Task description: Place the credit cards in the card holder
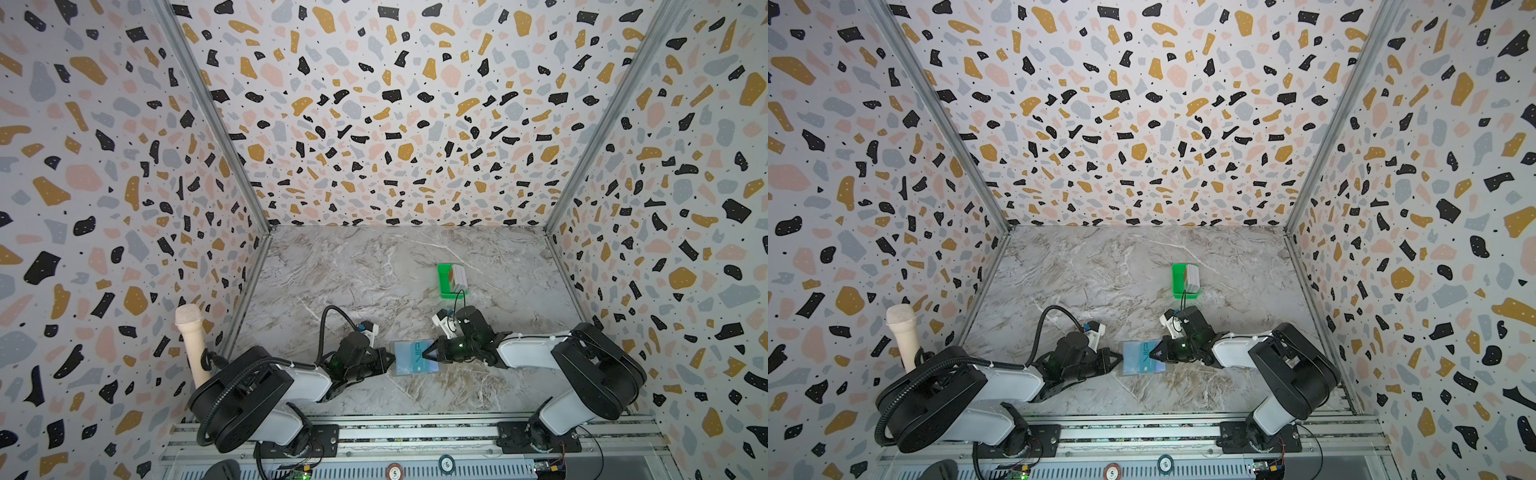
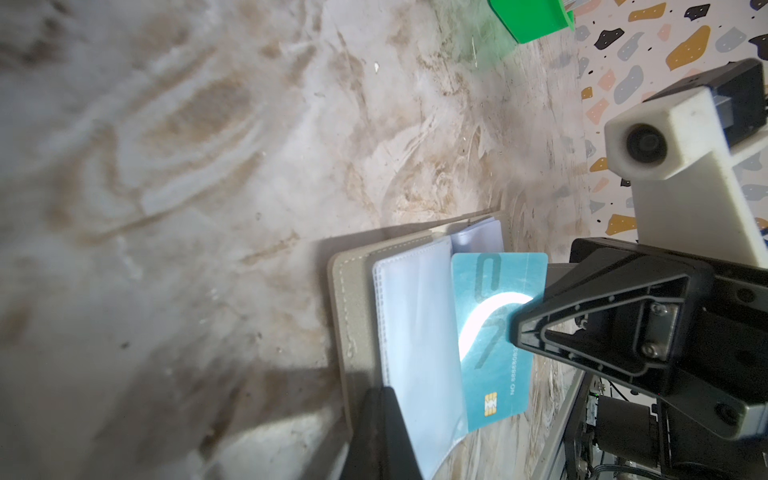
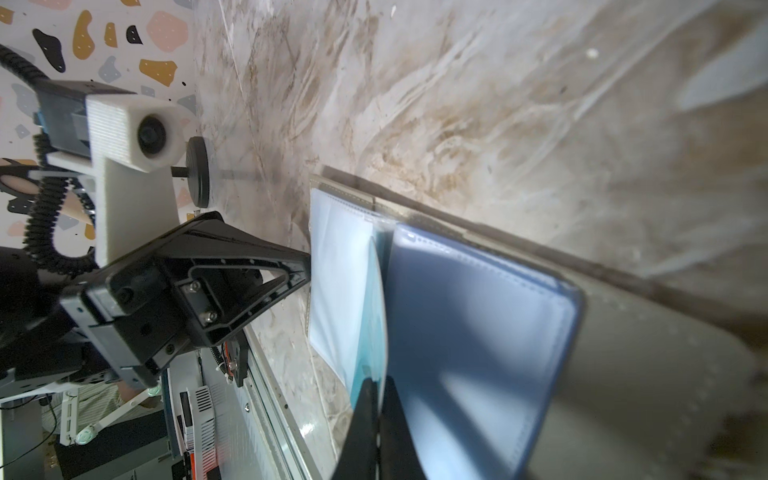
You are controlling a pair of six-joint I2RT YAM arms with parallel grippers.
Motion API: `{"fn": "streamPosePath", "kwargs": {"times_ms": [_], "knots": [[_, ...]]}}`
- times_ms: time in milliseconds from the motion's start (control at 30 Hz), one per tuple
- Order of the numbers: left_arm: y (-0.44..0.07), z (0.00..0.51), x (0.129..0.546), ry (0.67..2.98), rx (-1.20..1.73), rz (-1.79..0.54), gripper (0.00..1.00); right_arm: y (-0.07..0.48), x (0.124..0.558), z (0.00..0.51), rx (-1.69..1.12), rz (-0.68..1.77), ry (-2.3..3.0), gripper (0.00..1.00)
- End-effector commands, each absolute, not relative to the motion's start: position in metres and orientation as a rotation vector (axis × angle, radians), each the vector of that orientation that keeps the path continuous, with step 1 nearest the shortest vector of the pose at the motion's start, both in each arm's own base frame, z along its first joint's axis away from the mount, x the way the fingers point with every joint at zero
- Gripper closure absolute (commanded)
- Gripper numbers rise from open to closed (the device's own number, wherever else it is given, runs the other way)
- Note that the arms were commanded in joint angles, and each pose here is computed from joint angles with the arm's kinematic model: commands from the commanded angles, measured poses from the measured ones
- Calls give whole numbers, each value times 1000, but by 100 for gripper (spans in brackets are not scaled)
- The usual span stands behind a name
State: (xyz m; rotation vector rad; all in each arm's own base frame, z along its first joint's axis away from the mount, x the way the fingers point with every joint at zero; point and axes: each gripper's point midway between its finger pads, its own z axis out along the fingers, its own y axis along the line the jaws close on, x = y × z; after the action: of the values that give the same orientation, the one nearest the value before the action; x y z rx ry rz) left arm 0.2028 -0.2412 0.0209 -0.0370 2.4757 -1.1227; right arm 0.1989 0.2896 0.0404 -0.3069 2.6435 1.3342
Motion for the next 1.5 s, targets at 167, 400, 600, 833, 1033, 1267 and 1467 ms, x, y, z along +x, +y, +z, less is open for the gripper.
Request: {"fn": "streamPosePath", "kwargs": {"times_ms": [167, 400, 600, 833, 1033, 1267, 1467], "knots": [[-241, 10, 194, 2527, -24, -1123, 100, 290, 199, 30, -330, 1301, 2696, 100], [-240, 9, 194, 2530, -28, -1117, 100, 290, 200, 28, -334, 1274, 2713, 100], [-239, 10, 193, 2525, -32, -1120, 100, 277, 198, 30, -221, 1241, 2718, 100], [-240, 11, 193, 2523, -29, -1124, 100, 278, 190, 24, -183, 1301, 2741, 100], [-240, 11, 194, 2526, -23, -1120, 100, 283, 190, 26, -216, 1322, 2758, 100], [-242, 9, 195, 2534, -19, -1121, 100, 285, 188, 21, -263, 1308, 2790, 100], [-243, 10, 195, 2535, -12, -1122, 100, 294, 191, 18, -297, 1253, 2793, 100]]}}
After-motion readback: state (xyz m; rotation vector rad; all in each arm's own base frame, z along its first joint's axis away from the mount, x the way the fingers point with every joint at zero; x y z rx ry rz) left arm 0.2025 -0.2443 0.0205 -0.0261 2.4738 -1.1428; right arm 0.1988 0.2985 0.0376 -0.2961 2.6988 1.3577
